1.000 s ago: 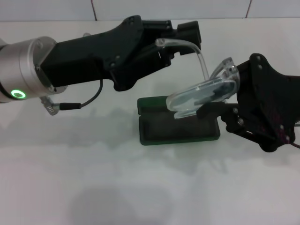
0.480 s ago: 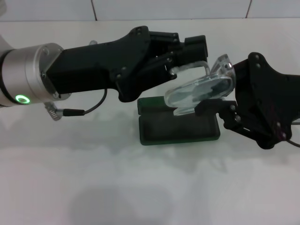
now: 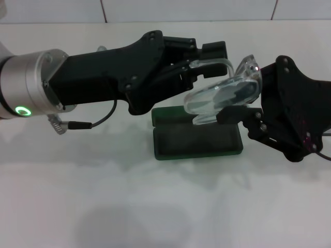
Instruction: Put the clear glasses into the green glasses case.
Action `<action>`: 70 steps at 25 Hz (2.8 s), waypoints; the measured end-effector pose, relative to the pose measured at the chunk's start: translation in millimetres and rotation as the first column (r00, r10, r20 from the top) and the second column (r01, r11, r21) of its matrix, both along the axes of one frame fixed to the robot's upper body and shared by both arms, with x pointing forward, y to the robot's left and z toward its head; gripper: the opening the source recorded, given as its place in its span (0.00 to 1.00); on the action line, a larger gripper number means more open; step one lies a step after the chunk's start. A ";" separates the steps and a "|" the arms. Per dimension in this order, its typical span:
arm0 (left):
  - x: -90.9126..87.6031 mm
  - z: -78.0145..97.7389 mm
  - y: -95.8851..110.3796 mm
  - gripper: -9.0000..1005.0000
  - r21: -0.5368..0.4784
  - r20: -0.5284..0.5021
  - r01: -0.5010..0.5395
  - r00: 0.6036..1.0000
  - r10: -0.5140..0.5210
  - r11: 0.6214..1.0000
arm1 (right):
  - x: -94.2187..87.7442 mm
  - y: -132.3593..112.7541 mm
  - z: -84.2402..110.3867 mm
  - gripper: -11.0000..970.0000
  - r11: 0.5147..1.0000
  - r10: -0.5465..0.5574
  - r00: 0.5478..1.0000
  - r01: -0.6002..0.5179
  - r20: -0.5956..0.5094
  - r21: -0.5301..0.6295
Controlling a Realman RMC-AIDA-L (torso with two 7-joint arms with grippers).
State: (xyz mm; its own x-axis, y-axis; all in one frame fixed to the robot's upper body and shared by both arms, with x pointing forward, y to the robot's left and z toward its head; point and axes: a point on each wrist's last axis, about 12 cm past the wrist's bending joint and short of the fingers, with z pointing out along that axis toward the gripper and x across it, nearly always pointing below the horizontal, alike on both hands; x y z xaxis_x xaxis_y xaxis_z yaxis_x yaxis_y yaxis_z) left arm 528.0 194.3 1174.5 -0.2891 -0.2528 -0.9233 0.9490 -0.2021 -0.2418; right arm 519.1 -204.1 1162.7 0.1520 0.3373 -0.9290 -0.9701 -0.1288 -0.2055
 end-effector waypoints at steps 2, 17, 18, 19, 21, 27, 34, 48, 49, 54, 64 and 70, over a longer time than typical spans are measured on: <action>0.3 -0.3 1.0 0.11 -0.005 0.002 -0.011 1.000 0.011 1.000 | -0.1 0.0 0.1 0.12 1.000 0.001 1.000 -0.001 0.000 0.001; 15.6 24.9 90.7 0.11 0.010 0.123 -0.325 0.939 0.321 0.946 | 13.2 2.6 2.8 0.12 0.948 0.014 0.976 -0.082 -0.218 -0.307; 14.9 29.9 100.7 0.11 0.014 0.135 -0.349 0.929 0.344 0.937 | 16.1 5.5 8.9 0.12 0.905 0.004 0.968 -0.110 -0.252 -0.410; 14.5 33.2 106.8 0.11 0.017 0.140 -0.363 0.923 0.358 0.931 | 16.1 5.5 8.9 0.12 0.905 0.004 0.968 -0.110 -0.252 -0.410; 11.6 40.7 120.4 0.11 0.018 0.154 -0.397 0.908 0.390 0.917 | 19.8 8.7 17.3 0.12 0.839 -0.030 0.959 -0.128 -0.281 -0.528; 5.5 43.2 128.4 0.11 0.011 0.166 -0.426 0.893 0.419 0.905 | 40.2 43.7 45.4 0.12 0.530 -0.216 0.934 -0.133 -0.285 -0.837; 6.0 39.8 120.6 0.11 0.001 0.159 -0.415 0.898 0.410 0.910 | 59.5 91.0 63.5 0.12 0.199 -0.282 0.941 -0.136 -0.189 -0.971; 2.3 33.9 120.2 0.11 0.000 0.135 -0.418 0.900 0.414 0.909 | 81.9 113.4 41.5 0.12 0.035 -0.348 0.937 -0.032 -0.042 -0.999; 2.3 33.8 120.1 0.11 0.000 0.135 -0.418 0.900 0.414 0.908 | 83.0 113.7 40.4 0.12 0.039 -0.351 0.936 -0.024 -0.036 -0.999; 2.3 33.2 119.8 0.11 0.001 0.134 -0.418 0.900 0.414 0.909 | 87.7 113.1 33.4 0.12 0.049 -0.376 0.926 0.002 -0.016 -0.999; 0.8 31.4 120.7 0.11 0.002 0.132 -0.423 0.898 0.419 0.906 | 91.7 111.1 20.7 0.12 0.055 -0.394 0.919 0.008 -0.014 -0.998; -0.2 30.2 121.0 0.11 0.002 0.128 -0.425 0.898 0.421 0.905 | 92.8 110.9 16.7 0.12 0.052 -0.390 0.921 0.019 -0.003 -0.998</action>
State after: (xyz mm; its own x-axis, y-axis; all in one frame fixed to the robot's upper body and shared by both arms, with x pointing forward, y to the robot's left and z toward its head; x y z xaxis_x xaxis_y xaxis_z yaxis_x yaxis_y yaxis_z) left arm 527.9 315.3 1204.8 -0.0458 -0.2989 -0.9532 0.9658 0.2305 -0.1187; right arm 611.9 -93.2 1179.4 -0.2156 -0.8960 -0.3881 -0.9758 0.1827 0.1202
